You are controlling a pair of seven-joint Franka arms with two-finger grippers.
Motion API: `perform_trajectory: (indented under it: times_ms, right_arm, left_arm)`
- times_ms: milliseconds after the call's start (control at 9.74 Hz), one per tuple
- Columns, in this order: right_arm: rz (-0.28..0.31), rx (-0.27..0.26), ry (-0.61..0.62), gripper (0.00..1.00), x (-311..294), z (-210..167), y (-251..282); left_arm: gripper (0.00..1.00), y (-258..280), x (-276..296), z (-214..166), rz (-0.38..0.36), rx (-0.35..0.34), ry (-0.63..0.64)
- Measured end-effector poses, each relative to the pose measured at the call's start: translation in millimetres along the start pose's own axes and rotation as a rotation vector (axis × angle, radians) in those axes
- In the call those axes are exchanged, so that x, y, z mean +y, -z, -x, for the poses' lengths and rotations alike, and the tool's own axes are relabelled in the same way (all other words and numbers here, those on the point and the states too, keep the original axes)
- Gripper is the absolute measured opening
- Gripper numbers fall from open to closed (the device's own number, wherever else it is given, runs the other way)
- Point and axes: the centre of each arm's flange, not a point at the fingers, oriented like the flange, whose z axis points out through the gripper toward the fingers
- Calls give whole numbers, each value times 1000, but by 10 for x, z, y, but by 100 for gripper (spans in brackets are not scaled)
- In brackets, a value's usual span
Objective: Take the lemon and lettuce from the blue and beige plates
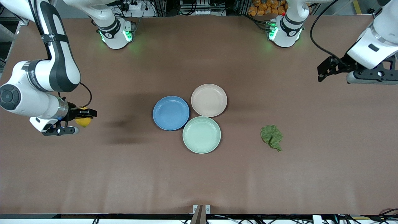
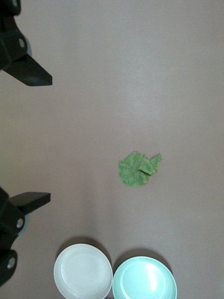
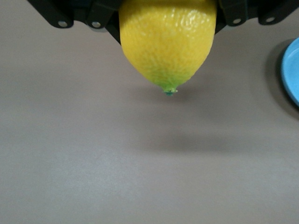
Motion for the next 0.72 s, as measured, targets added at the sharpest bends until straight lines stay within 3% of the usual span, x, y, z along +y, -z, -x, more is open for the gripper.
perform_trajectory:
  times_ms: [411,719]
  right_arm:
    - [9,47,8,57,77,298,-598]
    - [12,47,-11,57,179,460,-889]
  left_arm:
    - [100,159,8,58,-2,-17,-3]
    - [100,201,1,67,-2,-19,-1]
